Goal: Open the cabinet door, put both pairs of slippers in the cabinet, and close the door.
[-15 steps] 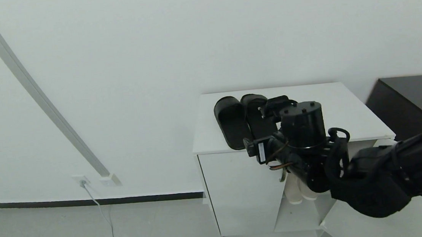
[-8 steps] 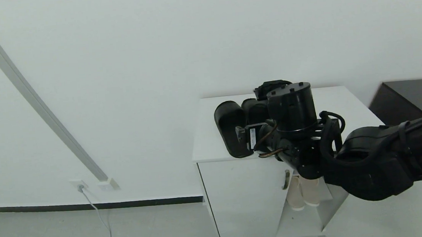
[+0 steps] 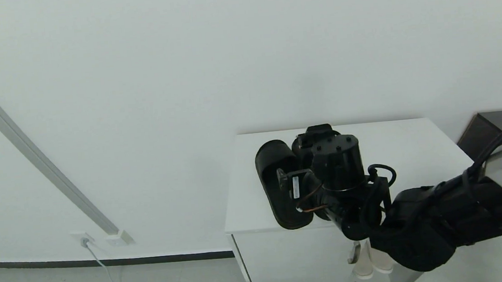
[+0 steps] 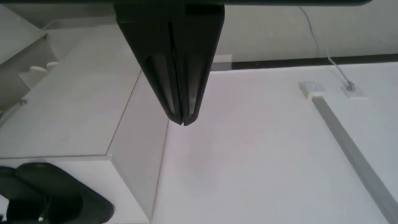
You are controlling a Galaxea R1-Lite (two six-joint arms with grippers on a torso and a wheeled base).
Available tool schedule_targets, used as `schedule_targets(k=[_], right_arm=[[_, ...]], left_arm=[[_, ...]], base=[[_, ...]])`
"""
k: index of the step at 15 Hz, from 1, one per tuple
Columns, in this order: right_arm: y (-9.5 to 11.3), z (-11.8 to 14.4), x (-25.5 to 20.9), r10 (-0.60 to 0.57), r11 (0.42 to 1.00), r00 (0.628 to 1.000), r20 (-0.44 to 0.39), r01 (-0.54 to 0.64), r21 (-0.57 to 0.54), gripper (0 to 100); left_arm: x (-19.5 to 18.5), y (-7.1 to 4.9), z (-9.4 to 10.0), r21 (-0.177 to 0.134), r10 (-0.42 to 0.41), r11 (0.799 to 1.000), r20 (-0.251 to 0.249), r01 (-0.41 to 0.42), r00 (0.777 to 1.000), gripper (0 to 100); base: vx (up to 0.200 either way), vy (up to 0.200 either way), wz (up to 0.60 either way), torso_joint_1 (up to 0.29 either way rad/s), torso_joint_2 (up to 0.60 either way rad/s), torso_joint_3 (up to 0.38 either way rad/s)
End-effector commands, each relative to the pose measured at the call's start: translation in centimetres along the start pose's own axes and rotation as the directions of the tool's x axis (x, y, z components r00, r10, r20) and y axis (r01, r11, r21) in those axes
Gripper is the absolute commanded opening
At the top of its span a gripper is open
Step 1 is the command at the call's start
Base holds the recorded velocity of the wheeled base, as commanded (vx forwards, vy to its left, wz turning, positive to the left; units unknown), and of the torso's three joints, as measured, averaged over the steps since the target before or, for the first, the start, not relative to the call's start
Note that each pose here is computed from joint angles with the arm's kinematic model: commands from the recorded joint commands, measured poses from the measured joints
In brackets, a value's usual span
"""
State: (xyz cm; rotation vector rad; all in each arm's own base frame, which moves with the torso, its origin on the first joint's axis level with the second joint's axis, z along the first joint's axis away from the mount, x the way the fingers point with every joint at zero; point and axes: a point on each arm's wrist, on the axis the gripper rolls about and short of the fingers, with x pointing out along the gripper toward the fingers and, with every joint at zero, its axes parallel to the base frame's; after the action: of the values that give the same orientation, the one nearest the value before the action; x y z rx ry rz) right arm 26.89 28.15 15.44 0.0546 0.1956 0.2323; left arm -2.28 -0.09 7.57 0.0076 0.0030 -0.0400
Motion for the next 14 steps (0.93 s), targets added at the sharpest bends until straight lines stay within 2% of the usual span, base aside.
schedule_targets(k=[1,6,14], right_arm=[[0.2,-2.2,1.0,-0.007,0.999,0.999,-0.035,0.006,-0.037,100],[0.1,-3.4,4.5,-0.032,0.997,0.998,0.056,0.036,-0.073,100],[-0.8,-3.0,8.5,-0.079,0.995,0.991,0.112,0.085,-0.056,100]], left_arm=[[0.0,0.0,0.0,0.0,0.0,1.0,-0.001,0.0,1.0,0],[0.0,0.0,0.0,-0.002,0.0,1.0,0.0,0.0,1.0,0],[0.0,0.0,0.0,-0.003,0.002,1.0,-0.003,-0.002,1.0,0]], base=[[0.0,0.0,0.0,0.0,0.0,0.0],[0.0,0.0,0.0,0.0,0.0,0.0],[0.0,0.0,0.0,0.0,0.0,0.0]])
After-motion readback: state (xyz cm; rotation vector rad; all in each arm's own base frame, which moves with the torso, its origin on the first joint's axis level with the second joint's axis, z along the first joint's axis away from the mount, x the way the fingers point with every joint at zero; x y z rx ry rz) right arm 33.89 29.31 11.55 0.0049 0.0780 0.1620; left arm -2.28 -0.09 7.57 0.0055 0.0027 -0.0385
